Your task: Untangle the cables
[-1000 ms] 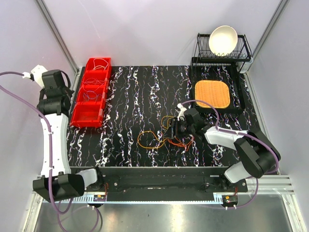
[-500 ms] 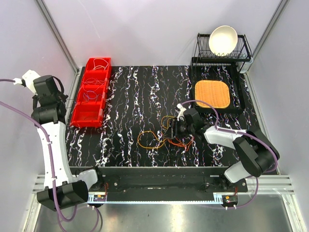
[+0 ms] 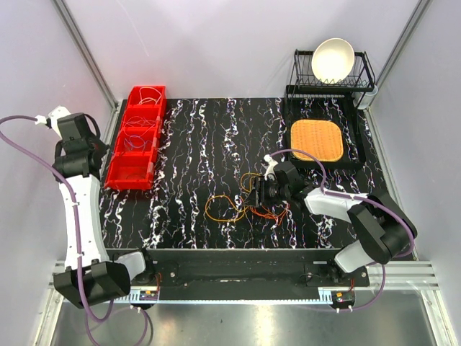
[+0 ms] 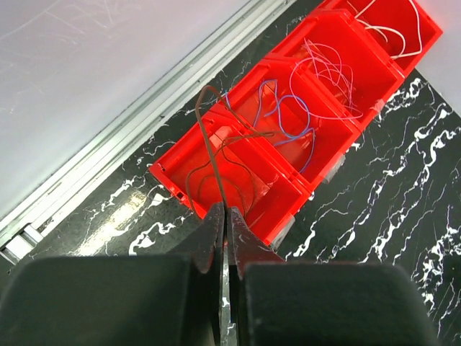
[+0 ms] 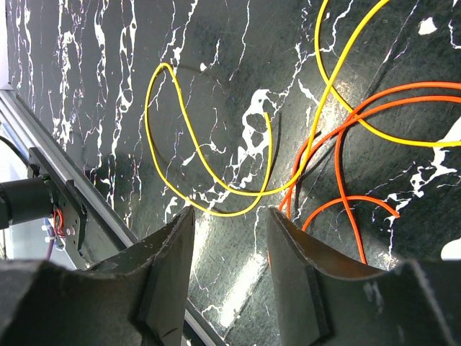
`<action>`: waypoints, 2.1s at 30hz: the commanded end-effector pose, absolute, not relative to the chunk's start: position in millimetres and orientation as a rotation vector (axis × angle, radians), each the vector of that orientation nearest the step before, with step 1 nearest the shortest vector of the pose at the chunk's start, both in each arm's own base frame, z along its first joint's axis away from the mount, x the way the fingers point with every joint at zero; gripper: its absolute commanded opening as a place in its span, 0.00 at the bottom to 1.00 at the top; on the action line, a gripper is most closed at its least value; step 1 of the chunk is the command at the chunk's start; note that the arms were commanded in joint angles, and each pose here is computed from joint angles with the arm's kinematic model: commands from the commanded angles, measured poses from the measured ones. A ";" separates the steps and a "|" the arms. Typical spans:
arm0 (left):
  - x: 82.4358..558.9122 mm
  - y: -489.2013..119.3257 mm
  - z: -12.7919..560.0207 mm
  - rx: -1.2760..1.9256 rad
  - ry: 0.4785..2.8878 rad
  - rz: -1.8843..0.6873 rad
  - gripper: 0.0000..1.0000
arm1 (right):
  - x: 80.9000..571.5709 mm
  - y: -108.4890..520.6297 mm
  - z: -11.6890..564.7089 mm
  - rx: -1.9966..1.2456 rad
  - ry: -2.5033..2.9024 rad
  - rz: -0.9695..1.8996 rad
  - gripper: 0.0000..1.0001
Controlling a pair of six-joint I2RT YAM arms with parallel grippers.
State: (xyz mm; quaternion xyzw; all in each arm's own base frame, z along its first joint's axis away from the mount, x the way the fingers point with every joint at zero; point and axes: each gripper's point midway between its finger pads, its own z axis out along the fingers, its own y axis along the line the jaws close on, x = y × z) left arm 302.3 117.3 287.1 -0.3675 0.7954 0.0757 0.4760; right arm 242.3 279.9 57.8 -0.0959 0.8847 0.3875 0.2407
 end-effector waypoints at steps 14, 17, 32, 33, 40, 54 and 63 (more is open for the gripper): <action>275.9 96.3 345.6 -0.749 1.904 0.121 0.00 | 255.7 284.4 72.9 -0.273 2.362 1.058 0.50; 269.8 93.8 345.0 -0.741 1.918 0.120 0.00 | 255.8 284.5 72.7 -0.273 2.363 1.057 0.50; 256.0 103.6 312.2 -0.786 1.989 0.214 0.00 | 255.3 281.7 73.4 -0.258 2.358 1.048 0.50; 253.5 104.0 314.3 -0.787 1.975 0.219 0.00 | 255.2 282.0 73.7 -0.259 2.356 1.050 0.50; 258.9 105.8 297.3 -0.771 2.038 0.235 0.00 | 254.6 282.6 72.5 -0.263 2.359 1.058 0.50; 337.3 91.8 239.7 -0.732 2.284 0.165 0.00 | 254.4 284.1 78.9 -0.275 2.333 1.076 0.50; 388.7 75.7 196.5 -0.770 2.321 0.119 0.00 | 253.5 285.5 79.4 -0.284 2.331 1.087 0.50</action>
